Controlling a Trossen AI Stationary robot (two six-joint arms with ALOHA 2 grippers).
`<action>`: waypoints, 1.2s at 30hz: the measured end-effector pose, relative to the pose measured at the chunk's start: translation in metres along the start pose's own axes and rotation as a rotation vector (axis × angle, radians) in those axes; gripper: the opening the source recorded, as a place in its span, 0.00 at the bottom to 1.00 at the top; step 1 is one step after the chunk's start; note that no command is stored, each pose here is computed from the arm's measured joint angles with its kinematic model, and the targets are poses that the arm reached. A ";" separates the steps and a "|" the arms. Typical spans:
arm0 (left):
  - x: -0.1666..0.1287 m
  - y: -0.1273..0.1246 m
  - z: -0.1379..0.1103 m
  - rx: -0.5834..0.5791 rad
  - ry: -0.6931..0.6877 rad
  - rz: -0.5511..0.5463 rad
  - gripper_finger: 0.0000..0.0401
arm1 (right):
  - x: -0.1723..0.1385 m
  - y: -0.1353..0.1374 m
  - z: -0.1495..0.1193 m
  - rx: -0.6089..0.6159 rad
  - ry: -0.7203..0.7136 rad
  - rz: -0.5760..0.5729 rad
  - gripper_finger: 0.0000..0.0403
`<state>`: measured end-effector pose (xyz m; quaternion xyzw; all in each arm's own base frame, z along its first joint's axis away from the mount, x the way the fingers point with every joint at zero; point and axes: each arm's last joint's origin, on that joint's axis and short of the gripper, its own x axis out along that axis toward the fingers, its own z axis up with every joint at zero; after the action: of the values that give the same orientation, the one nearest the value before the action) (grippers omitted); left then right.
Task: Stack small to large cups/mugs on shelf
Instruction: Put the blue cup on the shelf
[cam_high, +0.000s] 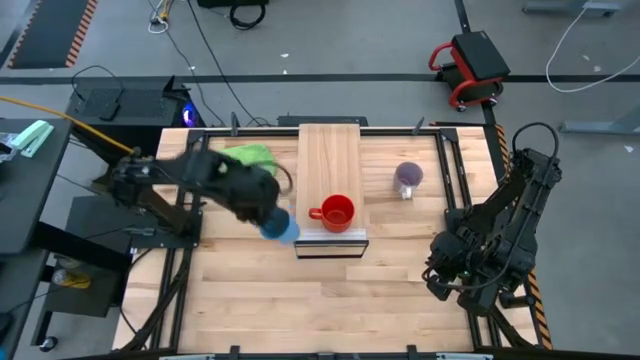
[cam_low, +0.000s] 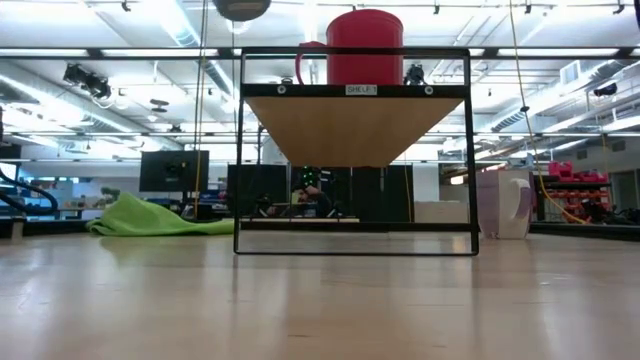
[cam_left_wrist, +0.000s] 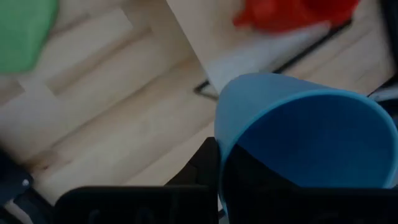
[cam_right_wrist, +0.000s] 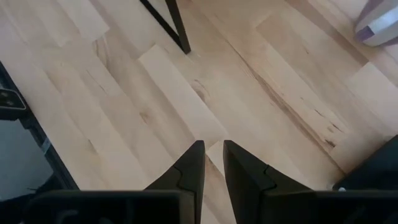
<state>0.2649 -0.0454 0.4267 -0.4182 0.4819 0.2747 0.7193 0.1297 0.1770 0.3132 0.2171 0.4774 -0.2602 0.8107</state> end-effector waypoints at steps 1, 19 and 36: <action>-0.005 0.006 0.006 -0.011 -0.014 -0.008 0.03 | 0.000 0.000 0.000 0.000 0.000 0.000 0.16; -0.005 0.072 0.133 0.005 -0.246 0.004 0.03 | 0.007 0.000 0.014 0.178 -0.010 -0.030 0.16; 0.051 0.062 0.170 0.172 -0.156 0.024 0.03 | 0.019 -0.002 0.038 0.309 -0.027 -0.082 0.15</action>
<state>0.3139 0.1325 0.3905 -0.3262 0.4513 0.2728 0.7845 0.1615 0.1488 0.3134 0.3160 0.4294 -0.3661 0.7627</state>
